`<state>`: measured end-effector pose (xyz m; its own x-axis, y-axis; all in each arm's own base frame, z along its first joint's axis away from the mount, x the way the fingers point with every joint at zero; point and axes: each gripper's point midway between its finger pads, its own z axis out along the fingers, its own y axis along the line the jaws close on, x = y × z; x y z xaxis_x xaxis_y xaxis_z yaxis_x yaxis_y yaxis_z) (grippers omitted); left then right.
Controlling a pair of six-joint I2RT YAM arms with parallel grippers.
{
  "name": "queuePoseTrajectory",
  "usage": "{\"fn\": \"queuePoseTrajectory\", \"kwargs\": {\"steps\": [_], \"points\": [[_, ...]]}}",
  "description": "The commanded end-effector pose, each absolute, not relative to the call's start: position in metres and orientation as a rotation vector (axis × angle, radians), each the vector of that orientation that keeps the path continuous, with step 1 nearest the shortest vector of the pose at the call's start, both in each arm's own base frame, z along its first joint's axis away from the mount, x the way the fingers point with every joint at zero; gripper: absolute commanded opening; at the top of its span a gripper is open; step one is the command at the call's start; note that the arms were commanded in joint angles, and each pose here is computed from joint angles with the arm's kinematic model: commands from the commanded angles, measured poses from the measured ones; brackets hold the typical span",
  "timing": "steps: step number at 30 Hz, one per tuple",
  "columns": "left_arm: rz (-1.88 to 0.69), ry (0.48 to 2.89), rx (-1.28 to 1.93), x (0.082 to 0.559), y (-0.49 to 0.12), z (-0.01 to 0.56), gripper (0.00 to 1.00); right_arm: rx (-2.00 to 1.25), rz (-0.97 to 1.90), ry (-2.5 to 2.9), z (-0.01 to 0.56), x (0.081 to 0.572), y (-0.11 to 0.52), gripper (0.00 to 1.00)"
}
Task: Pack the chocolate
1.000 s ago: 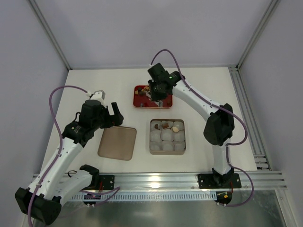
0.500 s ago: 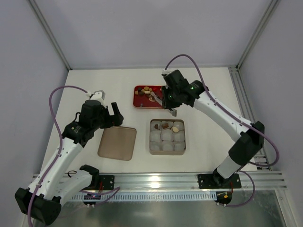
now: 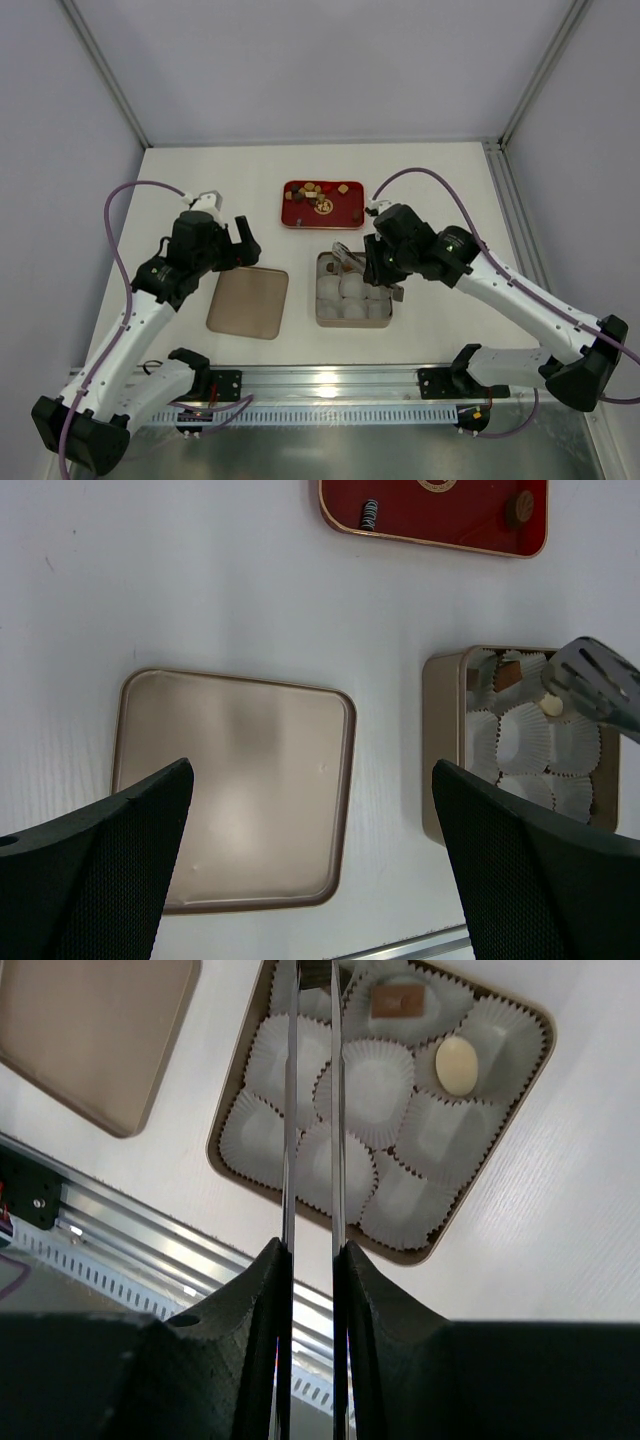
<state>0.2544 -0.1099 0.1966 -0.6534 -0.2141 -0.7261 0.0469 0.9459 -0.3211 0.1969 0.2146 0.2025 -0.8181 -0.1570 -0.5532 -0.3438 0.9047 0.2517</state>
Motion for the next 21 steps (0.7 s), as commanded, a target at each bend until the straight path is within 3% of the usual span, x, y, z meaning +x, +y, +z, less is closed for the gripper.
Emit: {"fn": "queuePoseTrajectory", "kwargs": {"steps": [1,21], "points": [[-0.403,2.233,-0.131,0.259,-0.111,0.199,1.0,-0.347,0.52,2.535,0.203,0.178,0.22,0.29],[-0.401,2.235,-0.133,0.259,-0.11,0.198,1.0,-0.486,0.488,2.638,0.161,0.147,0.245,0.31]]}}
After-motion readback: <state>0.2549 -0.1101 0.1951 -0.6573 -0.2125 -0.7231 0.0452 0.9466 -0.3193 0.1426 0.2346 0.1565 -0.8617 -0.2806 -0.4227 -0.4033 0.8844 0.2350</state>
